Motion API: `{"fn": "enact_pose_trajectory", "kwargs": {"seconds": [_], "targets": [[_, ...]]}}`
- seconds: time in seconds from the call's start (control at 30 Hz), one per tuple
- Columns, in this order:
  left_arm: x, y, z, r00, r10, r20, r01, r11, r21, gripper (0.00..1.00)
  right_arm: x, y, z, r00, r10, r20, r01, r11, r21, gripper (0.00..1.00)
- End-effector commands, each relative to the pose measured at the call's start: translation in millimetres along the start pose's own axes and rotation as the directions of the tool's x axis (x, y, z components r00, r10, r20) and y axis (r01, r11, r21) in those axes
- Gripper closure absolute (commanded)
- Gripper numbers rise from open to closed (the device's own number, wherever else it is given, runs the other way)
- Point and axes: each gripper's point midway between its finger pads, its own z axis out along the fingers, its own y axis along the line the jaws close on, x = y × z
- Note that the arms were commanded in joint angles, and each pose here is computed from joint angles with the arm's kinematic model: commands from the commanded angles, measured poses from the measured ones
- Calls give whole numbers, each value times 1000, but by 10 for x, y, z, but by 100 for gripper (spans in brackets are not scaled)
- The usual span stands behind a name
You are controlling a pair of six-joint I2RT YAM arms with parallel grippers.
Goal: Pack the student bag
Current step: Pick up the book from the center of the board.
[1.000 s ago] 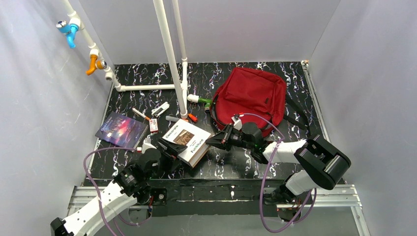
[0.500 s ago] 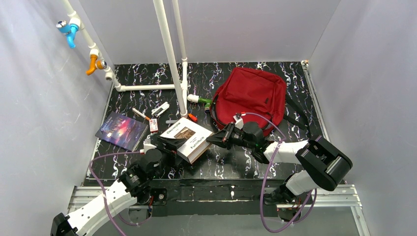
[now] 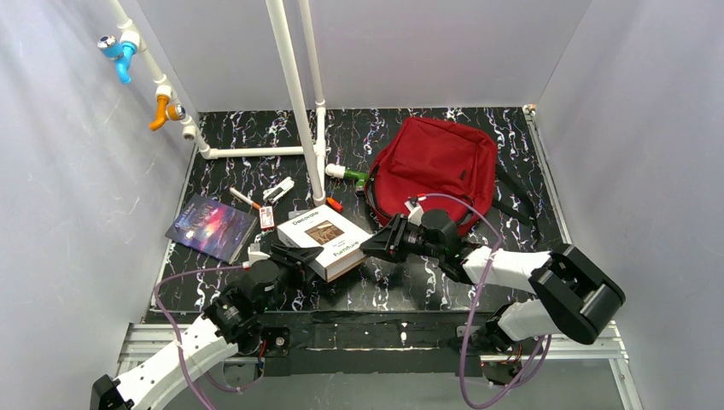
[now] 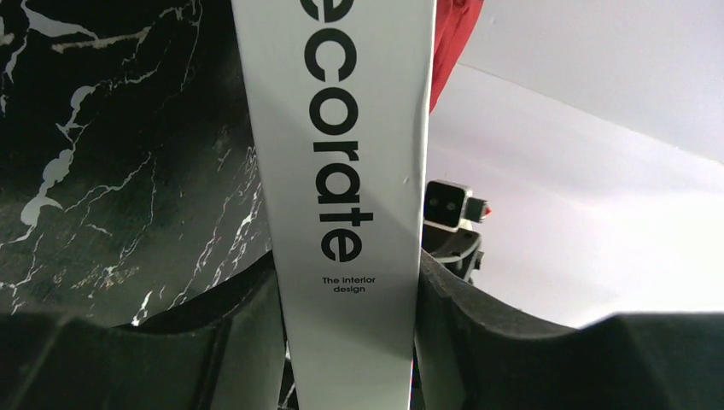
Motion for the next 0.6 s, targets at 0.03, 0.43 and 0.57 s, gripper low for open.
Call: {"fn": "enact_pose_trajectory", "kwargs": {"seconds": [0.03,0.43,0.57], "targets": [[138,-137,-161,995,64,-72,-64,998,4,72,89,-129,-176,924,-353,-150,375,913,162,41],[863,-617,-448,775,527,-349,-442,847,296,85,108,-134,-1103,785,-581,-214,619,721,311,2],[954,-946,-540,689,665,-289,-535,736,416,87,246,119,-1069,902,-427,-61,431,885,174,2]]}}
